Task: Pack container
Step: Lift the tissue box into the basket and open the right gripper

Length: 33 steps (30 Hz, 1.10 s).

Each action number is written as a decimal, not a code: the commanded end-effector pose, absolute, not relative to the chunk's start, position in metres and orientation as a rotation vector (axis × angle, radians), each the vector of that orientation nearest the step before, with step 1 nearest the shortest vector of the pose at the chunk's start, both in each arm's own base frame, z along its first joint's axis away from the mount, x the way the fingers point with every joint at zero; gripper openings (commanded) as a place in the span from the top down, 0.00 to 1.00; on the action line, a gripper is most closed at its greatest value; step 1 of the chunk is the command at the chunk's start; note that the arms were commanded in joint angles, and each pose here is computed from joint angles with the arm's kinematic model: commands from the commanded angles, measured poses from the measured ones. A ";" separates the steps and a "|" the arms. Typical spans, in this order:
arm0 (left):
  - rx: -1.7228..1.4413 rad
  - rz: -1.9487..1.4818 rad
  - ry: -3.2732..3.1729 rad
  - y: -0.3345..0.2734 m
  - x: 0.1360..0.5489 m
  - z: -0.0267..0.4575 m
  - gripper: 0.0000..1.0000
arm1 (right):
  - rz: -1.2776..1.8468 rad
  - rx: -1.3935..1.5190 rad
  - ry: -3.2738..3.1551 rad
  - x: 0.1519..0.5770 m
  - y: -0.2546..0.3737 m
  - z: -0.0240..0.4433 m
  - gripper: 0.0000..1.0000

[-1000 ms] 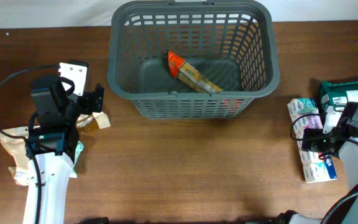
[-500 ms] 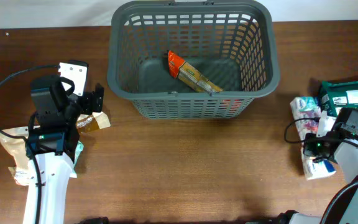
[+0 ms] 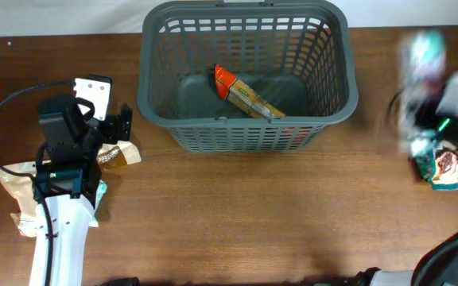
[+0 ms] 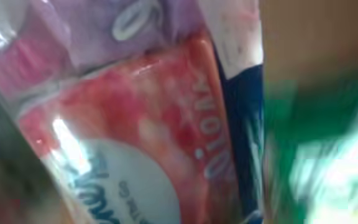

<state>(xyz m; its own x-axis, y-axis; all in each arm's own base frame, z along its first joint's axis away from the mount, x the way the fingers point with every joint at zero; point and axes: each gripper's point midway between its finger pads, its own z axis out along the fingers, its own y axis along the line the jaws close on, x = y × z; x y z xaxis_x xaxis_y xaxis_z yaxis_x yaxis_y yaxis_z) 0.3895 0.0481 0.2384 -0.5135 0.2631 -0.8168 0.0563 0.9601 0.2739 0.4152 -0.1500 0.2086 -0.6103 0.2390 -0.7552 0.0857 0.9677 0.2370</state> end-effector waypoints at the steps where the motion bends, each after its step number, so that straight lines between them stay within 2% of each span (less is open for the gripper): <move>1: 0.230 0.276 2.102 0.051 0.390 0.237 0.01 | 0.288 0.085 1.893 0.439 -0.132 0.364 0.97; 3: 0.230 0.277 2.102 0.051 0.390 0.238 0.01 | 0.241 0.011 1.763 0.442 -0.123 0.427 0.96; 5: 0.230 0.276 2.102 0.051 0.390 0.237 0.01 | 0.235 -0.067 1.661 0.445 -0.100 0.471 0.96; 9: 0.230 0.276 2.103 0.051 0.390 0.237 0.01 | 0.313 -0.197 1.591 0.457 -0.037 0.492 0.96; 14: 0.231 0.275 2.103 0.050 0.390 0.237 0.01 | 0.501 -0.350 1.652 0.482 0.062 0.456 0.96; 20: 0.236 0.266 2.105 0.049 0.389 0.236 0.01 | 0.654 -0.535 1.802 0.502 0.160 0.374 0.96; 25: 0.238 0.261 2.119 0.048 0.388 0.233 0.01 | 0.702 -0.630 2.016 0.499 0.200 0.291 0.96; 30: 0.239 0.261 2.119 0.048 0.388 0.233 0.01 | 0.652 -0.678 2.174 0.487 0.205 0.246 0.96; 31: 0.238 0.261 2.119 0.048 0.388 0.233 0.01 | 0.624 -0.664 2.203 0.486 0.201 0.241 0.83; 32: 0.238 0.261 2.119 0.048 0.388 0.233 0.01 | 0.603 -0.655 2.227 0.485 0.197 0.237 0.46; 33: 0.238 0.261 2.118 0.048 0.388 0.234 0.01 | 0.590 -0.648 2.249 0.484 0.195 0.233 0.19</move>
